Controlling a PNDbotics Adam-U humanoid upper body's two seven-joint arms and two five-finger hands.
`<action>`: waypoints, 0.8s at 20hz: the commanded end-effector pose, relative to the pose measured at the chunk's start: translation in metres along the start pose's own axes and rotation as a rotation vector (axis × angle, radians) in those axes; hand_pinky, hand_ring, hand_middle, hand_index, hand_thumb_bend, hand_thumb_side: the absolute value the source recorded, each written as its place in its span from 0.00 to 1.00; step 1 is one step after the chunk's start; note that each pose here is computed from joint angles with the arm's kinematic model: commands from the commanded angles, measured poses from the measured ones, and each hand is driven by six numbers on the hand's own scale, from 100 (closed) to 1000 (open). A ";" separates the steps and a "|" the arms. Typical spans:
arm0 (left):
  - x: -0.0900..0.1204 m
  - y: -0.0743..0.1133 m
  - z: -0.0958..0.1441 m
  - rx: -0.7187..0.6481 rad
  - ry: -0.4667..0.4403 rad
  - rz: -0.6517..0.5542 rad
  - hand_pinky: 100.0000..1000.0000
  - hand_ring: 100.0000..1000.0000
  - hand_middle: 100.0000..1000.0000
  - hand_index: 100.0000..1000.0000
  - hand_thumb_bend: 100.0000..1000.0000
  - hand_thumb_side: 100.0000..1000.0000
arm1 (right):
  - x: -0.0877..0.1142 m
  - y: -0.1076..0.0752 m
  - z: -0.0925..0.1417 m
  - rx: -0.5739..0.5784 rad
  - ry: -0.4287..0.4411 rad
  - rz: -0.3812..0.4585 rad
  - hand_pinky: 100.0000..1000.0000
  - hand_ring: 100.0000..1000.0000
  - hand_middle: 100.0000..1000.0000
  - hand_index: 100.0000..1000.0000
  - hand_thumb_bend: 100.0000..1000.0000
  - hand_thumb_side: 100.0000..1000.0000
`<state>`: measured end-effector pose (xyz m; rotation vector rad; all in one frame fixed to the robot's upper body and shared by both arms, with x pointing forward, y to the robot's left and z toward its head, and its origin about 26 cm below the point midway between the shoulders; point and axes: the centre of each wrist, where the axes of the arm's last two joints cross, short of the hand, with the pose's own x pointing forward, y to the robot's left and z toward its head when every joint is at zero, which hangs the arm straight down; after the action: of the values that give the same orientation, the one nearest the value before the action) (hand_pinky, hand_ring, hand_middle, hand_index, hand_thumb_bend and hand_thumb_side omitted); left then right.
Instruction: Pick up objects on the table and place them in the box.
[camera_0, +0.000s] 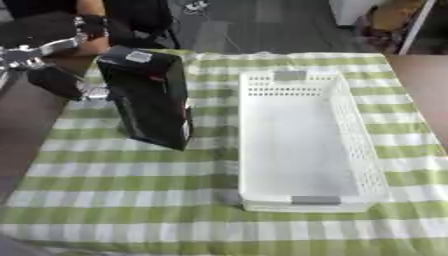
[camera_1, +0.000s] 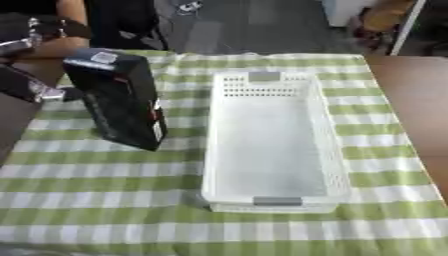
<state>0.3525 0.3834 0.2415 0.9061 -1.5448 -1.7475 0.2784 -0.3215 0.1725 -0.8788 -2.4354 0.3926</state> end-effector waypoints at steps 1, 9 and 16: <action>-0.005 0.016 0.002 -0.025 0.004 -0.052 0.88 0.88 0.92 0.99 1.00 0.66 | 0.002 -0.006 -0.005 0.013 -0.026 0.012 0.76 0.80 0.78 0.78 0.05 0.59; -0.006 0.022 -0.012 -0.066 -0.036 -0.079 0.90 0.88 0.92 0.99 1.00 0.64 | 0.002 -0.005 -0.005 0.019 -0.027 0.008 0.76 0.80 0.78 0.78 0.05 0.59; -0.012 0.025 -0.026 -0.162 -0.065 -0.114 0.91 0.89 0.92 0.99 1.00 0.62 | 0.002 -0.005 -0.005 0.027 -0.028 0.006 0.76 0.81 0.78 0.78 0.05 0.59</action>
<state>0.3814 0.3711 0.2532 0.8412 -1.4194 -1.9496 0.2785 -0.3210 0.1729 -0.8642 -2.4345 0.4107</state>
